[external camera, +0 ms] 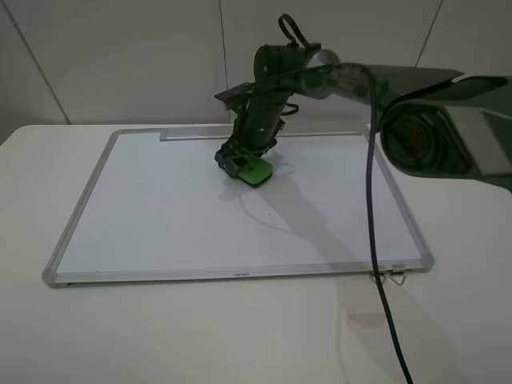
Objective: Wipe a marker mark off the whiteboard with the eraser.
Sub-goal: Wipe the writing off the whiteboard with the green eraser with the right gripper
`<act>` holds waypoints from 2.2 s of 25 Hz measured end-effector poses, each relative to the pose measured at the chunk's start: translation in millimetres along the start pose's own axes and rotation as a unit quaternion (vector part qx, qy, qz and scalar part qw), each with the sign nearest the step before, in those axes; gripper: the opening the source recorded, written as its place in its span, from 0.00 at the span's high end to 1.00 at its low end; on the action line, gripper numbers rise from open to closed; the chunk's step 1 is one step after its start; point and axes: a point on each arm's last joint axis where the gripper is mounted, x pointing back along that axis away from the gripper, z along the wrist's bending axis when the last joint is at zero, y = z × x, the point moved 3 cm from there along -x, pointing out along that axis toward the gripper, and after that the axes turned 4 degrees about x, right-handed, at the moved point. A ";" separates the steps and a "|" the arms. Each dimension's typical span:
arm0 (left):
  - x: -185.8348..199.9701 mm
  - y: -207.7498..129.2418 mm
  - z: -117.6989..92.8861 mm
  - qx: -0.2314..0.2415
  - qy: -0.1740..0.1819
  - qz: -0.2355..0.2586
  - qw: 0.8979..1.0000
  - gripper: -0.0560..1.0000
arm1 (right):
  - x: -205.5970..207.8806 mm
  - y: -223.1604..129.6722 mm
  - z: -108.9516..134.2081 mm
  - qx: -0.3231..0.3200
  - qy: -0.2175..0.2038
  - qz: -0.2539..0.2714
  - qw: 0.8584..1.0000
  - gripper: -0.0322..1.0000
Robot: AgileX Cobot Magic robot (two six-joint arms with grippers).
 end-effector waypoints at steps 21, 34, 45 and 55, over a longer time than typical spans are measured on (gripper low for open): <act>0.0 0.0 0.0 0.000 0.000 0.000 1.000 0.30 | -8.6 20.2 73.1 0.084 -0.009 -0.003 0.996 0.39; 0.0 0.0 0.0 0.000 0.000 0.000 1.000 0.30 | -14.4 33.1 79.4 0.089 -0.011 -0.056 0.994 0.39; 0.0 0.0 0.0 0.000 0.000 0.000 1.000 0.30 | -6.1 14.5 -23.4 -0.004 -0.042 -0.085 0.995 0.39; 0.0 0.0 0.0 0.000 0.000 0.000 1.000 0.30 | -10.2 25.7 -2.8 0.022 -0.025 -0.111 0.993 0.40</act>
